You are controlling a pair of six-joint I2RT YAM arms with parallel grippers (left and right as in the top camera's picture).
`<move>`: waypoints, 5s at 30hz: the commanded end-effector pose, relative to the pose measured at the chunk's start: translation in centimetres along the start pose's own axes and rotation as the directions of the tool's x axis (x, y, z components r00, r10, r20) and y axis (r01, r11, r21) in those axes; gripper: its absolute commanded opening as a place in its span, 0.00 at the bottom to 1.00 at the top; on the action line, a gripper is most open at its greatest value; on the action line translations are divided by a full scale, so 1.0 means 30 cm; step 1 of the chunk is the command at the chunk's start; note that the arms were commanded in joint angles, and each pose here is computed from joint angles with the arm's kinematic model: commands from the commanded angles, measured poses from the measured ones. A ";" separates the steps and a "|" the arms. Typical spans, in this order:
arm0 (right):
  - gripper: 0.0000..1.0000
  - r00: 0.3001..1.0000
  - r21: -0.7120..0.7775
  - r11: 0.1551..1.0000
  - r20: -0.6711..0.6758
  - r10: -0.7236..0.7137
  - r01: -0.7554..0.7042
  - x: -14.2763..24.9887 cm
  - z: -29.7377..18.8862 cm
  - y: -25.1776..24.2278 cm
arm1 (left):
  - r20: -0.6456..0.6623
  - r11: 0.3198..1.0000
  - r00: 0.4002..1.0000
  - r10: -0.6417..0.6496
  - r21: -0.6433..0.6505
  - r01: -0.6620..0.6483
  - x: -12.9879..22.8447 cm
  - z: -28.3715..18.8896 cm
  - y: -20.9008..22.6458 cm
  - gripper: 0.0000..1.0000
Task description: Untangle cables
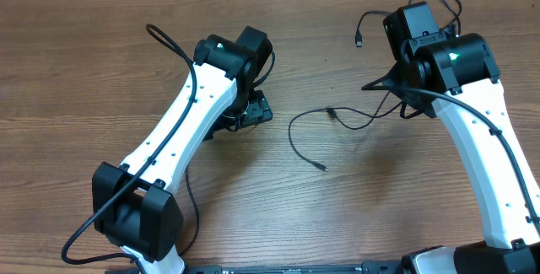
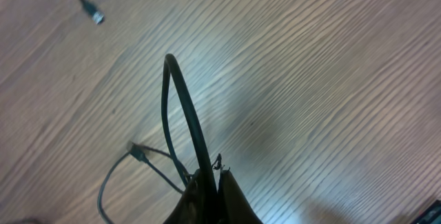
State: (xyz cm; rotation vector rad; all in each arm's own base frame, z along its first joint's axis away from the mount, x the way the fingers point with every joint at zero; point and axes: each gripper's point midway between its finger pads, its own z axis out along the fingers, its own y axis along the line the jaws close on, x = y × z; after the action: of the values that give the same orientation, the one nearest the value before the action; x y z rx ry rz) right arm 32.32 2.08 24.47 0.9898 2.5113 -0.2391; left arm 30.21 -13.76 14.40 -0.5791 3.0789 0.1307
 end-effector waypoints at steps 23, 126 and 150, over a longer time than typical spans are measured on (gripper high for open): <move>0.08 0.977 -0.361 0.927 0.214 -0.020 0.098 -0.434 0.068 0.121 | 0.032 0.999 0.999 0.006 0.041 -0.007 -0.009 -0.047 0.000 0.99; 0.86 0.883 -0.318 0.873 -0.174 -0.437 0.369 0.202 0.783 0.222 | 0.058 0.996 0.998 0.017 0.090 -0.022 -0.032 -0.050 -0.039 1.00; 0.04 0.845 -0.347 0.866 -0.271 -0.461 0.361 0.291 0.751 0.210 | 0.062 0.995 0.998 0.015 0.094 -0.021 -0.035 -0.050 -0.043 1.00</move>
State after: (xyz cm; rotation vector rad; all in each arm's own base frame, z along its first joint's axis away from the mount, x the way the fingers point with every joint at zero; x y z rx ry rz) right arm 38.90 4.39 0.39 0.3874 2.9326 0.1521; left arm 31.47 -14.67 14.36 -0.5590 3.0437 0.0533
